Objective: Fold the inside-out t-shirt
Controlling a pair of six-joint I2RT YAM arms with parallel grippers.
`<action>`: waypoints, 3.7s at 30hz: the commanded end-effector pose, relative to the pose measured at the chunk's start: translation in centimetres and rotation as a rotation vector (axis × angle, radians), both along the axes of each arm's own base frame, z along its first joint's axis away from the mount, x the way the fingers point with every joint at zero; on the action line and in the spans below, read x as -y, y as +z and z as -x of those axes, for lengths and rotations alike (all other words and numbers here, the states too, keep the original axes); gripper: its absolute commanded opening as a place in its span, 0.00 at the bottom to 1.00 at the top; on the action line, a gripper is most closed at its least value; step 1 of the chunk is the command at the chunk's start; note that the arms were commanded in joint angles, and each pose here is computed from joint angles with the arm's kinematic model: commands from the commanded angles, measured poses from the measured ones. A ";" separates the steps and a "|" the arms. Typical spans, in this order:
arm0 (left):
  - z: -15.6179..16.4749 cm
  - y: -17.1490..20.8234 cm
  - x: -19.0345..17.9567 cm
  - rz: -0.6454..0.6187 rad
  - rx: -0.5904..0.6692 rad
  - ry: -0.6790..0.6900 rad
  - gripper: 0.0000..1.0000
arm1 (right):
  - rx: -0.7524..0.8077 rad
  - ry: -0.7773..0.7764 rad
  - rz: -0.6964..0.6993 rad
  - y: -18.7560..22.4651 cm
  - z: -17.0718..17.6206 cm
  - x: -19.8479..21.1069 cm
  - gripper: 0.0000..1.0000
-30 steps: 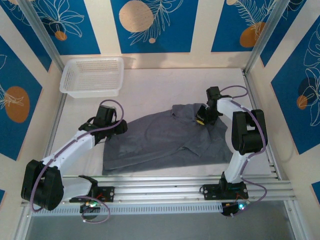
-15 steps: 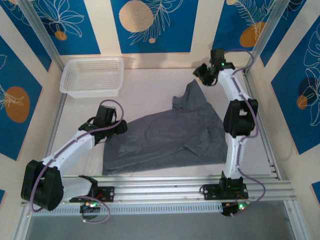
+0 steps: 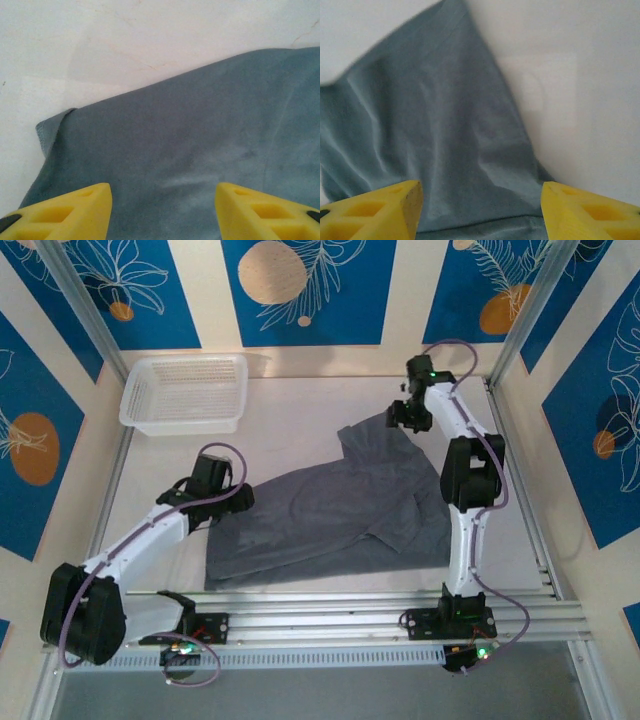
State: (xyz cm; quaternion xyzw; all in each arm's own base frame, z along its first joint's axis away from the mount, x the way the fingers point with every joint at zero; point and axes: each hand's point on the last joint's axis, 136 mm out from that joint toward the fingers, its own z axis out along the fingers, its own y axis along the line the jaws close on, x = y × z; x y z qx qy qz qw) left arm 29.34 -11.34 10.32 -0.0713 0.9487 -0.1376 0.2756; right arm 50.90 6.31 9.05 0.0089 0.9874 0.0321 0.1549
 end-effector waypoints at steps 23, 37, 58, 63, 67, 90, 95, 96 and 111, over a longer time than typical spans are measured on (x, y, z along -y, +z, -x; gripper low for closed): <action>-4.8 -3.4 -6.5 -0.236 -0.260 0.183 0.68 | -0.023 0.064 -0.030 1.8 1.1 -1.1 0.00; -4.3 -9.2 -6.5 -0.269 -0.398 0.159 0.28 | 0.004 0.042 -0.079 2.4 4.5 -1.2 0.00; 8.4 -2.8 1.4 -0.097 0.013 -0.172 0.40 | 0.051 0.007 -0.129 3.9 4.6 -1.2 0.00; 6.1 2.9 -0.7 -0.108 0.201 -0.064 0.53 | 0.066 0.005 -0.146 4.8 4.0 -1.5 0.00; 3.9 2.1 -1.0 -0.123 0.066 0.010 0.53 | 0.057 0.001 -0.164 4.6 4.0 -1.8 0.00; -0.4 -7.4 -0.1 -0.222 -0.385 -0.042 0.41 | 0.027 0.008 -0.160 3.8 4.6 -1.8 0.00; -1.1 -6.1 -2.7 -0.353 -0.360 0.019 0.24 | 0.034 -0.052 -0.119 3.5 4.3 -0.5 0.00; -1.5 -5.6 -2.8 -0.345 -0.339 0.028 0.22 | 0.037 -0.096 -0.097 3.4 4.3 0.5 0.00; -5.2 -0.4 -1.1 -0.061 -0.150 0.014 0.02 | 0.047 -0.221 -0.143 3.5 5.1 3.8 0.00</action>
